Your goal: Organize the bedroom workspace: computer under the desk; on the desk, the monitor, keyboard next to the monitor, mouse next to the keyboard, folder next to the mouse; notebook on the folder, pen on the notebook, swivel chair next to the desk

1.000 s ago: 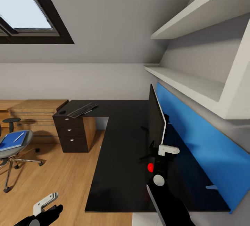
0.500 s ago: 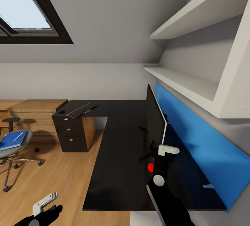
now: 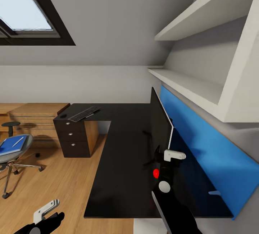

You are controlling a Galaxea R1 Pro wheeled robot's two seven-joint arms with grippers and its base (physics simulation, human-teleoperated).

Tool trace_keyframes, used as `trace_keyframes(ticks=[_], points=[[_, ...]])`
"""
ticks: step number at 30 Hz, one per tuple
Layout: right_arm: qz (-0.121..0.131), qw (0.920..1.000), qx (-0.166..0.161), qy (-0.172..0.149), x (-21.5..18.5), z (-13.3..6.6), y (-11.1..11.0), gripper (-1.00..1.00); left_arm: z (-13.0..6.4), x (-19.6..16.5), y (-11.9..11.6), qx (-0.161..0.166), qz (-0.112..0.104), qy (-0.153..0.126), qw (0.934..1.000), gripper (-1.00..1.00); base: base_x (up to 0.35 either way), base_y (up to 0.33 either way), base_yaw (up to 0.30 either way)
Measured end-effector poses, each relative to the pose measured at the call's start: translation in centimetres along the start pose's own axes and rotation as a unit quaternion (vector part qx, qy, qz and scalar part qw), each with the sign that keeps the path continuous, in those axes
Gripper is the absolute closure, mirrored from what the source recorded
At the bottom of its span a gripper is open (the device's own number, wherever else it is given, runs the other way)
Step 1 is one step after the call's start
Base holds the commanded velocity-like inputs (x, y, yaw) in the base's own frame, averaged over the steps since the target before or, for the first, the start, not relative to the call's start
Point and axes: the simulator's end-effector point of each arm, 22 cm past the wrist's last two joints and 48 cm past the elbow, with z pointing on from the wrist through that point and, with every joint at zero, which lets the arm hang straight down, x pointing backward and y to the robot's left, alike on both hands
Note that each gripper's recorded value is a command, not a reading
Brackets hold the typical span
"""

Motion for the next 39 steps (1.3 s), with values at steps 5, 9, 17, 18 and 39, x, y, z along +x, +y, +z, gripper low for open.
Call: trace_keyframes(ticks=[5,9,17,18,39], points=[[0.0,1.0,0.0,0.0,0.0,0.0,0.0,-1.0,0.0,-0.1,0.1,-0.001,-0.002,-0.001,1.0,-1.0,0.0,-0.004,0.0],[0.001,1.0,0.0,0.001,0.0,0.0,0.0,-1.0,0.0,-0.1,0.2,-0.001,-0.002,-0.001,1.0,-1.0,0.0,0.0,0.0],[0.001,1.0,-0.001,0.001,0.0,0.0,0.0,-1.0,0.0,-0.2,0.2,-0.001,-0.002,-0.002,1.0,-1.0,0.0,0.0,0.0],[0.001,1.0,-0.001,0.001,0.0,0.0,0.0,-1.0,0.0,-0.2,0.2,-0.001,-0.002,-0.002,1.0,-1.0,0.0,0.0,0.0],[0.001,1.0,0.0,0.0,-0.1,0.0,0.0,-1.0,-0.1,-0.5,1.0,-0.006,-0.015,-0.005,0.9999,-1.0,0.0,0.0,0.0]])
